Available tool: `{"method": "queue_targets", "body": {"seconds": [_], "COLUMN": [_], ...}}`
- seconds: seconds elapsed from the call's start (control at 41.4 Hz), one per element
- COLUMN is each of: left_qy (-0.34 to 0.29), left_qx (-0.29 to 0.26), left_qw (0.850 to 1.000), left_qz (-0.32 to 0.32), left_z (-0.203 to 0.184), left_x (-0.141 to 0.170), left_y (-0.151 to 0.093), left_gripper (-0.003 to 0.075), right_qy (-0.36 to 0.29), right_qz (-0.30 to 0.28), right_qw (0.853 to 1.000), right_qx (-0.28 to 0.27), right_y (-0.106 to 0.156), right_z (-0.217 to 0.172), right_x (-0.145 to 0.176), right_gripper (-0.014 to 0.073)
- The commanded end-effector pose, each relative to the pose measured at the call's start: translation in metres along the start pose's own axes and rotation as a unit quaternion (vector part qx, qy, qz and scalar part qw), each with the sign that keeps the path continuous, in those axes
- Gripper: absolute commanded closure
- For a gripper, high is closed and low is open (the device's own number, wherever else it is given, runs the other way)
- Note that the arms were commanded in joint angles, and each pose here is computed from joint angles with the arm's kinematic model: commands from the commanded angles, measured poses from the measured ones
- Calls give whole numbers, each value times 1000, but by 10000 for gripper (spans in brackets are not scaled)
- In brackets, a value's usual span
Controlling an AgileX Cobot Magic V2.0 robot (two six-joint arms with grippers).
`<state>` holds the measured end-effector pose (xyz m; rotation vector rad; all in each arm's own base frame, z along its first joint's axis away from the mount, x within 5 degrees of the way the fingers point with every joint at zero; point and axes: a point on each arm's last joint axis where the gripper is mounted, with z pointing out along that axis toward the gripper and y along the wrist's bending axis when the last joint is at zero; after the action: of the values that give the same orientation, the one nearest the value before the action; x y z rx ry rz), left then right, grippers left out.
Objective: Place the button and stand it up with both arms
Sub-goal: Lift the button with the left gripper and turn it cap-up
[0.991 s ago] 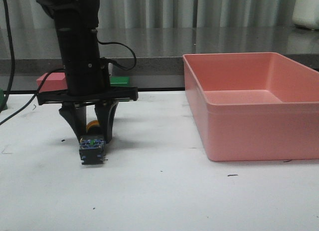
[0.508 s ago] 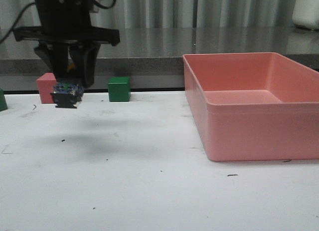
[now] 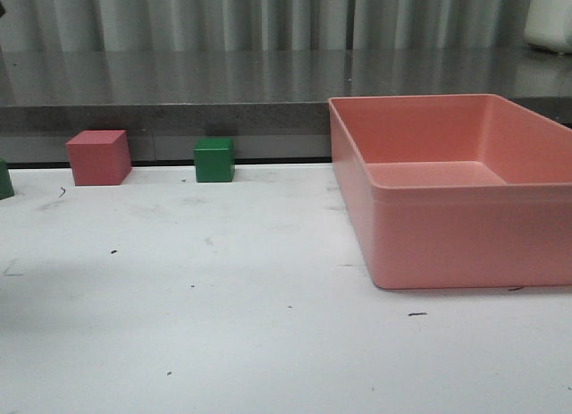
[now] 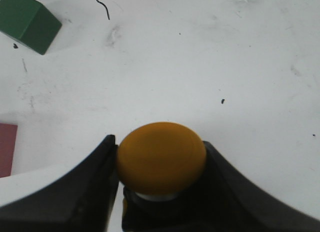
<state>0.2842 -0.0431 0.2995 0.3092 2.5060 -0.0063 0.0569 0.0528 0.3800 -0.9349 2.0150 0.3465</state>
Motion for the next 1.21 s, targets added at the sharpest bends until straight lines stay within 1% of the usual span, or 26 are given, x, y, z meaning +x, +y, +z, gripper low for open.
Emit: {"method": "queue_targets", "body": {"seconds": [0.0,0.121,0.193,0.266,0.314,0.435,0.532,0.604,0.725,0.846,1.015,1.039,1.112,1.184], "left_qy": [-107,-166,-218,-259,-274,-307,-339,-367,-391,-397,-393,-400,-403,-410], "left_qx": [-10,-18,-21,-21,-21,-19,-15,-14,-19,-22,-17,-17,-17,-10], "left_qw": [994,986,976,965,961,951,941,930,920,918,919,916,915,912], "left_qz": [-1,2,-6,-29,-39,-31,-20,-16,-13,-9,7,7,9,-7], "left_z": [-16,-4,4,11,15,28,36,41,52,67,91,92,101,105], "left_x": [2,25,34,42,47,62,67,71,75,75,81,80,83,84], "left_y": [4,2,1,-1,-1,-10,-17,-21,-22,-22,-26,-26,-27,-27], "left_gripper": [603,603,604,603,603,603,603,603,603,603,603,603,603,603], "right_qy": [-40,-40,-40,-40,-40,-40,-40,-40,-40,-40,-40,-40,-40,-40], "right_qz": [-7,-7,-7,-7,-7,-7,-7,-7,-7,-7,-7,-7,-7,-7], "right_qw": [999,999,999,999,999,999,999,999,999,999,999,999,999,999], "right_qx": [8,8,8,8,8,8,8,8,8,8,8,8,8,8], "right_y": [-2,-2,-2,-2,-2,-2,-2,-2,-2,-2,-2,-2,-2,-2], "right_z": [-5,-5,-5,-5,-5,-5,-5,-5,-5,-5,-5,-5,-5,-5], "right_x": [-10,-10,-10,-10,-10,-10,-10,-10,-10,-10,-10,-10,-10,-10], "right_gripper": [97,97,97,97,97,97,97,97,97,97,97,97,97,97]}}
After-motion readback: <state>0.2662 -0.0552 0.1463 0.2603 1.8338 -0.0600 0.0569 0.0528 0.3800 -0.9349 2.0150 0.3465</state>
